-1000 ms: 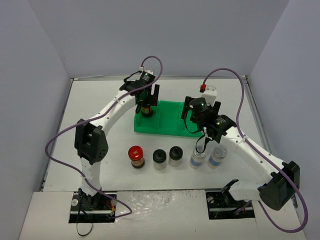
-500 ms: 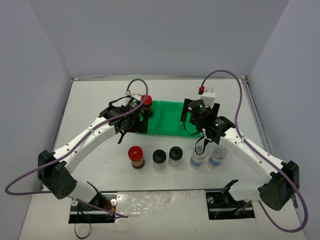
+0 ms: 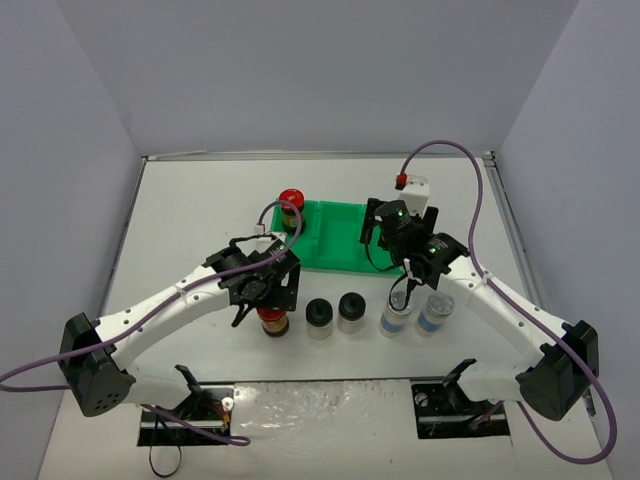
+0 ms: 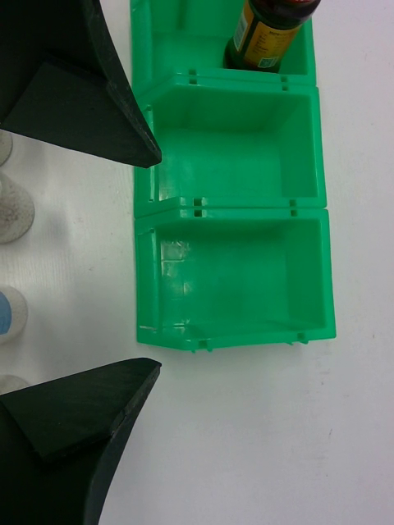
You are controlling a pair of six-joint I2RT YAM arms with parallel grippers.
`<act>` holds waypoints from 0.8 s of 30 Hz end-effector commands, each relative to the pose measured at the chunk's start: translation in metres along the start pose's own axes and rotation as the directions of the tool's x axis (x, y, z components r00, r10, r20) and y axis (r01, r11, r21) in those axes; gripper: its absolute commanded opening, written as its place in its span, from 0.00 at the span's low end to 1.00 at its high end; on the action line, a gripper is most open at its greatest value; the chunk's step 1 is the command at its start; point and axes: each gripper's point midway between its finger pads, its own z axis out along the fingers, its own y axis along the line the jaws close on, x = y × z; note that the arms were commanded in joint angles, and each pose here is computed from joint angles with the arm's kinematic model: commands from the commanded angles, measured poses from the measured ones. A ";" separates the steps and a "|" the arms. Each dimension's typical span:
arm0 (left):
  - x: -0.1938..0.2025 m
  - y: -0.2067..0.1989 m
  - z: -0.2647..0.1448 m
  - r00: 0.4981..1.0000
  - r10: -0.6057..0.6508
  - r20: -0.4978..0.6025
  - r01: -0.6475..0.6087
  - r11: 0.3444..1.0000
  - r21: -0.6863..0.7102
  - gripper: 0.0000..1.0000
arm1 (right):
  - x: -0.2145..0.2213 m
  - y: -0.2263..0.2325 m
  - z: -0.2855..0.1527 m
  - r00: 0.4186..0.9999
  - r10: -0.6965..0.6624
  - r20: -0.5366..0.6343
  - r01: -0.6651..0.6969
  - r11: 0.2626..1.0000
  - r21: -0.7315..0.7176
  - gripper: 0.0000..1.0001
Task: Organize the condiment bottles
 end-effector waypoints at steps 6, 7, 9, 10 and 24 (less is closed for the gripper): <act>0.013 -0.005 -0.003 0.999 -0.037 -0.015 0.037 0.999 0.002 0.87 | -0.015 -0.001 -0.007 0.997 0.049 0.067 -0.049 0.999 0.003 1.00; 0.014 -0.006 -0.001 0.999 -0.033 -0.019 0.033 0.999 -0.001 0.87 | -0.016 -0.002 -0.008 0.996 0.051 0.071 -0.051 0.999 0.004 1.00; 0.013 -0.009 0.000 1.000 -0.026 -0.013 0.026 1.000 0.004 0.86 | -0.016 -0.003 -0.008 0.996 0.051 0.071 -0.051 0.999 0.005 1.00; 0.013 -0.010 0.002 1.000 -0.023 -0.010 0.023 1.000 0.005 0.84 | -0.016 -0.003 -0.009 0.996 0.052 0.073 -0.053 0.999 0.004 1.00; 0.008 -0.027 0.017 1.000 0.000 -0.026 0.001 1.000 0.029 0.10 | -0.016 -0.007 -0.012 0.996 0.052 0.078 -0.053 0.999 0.007 1.00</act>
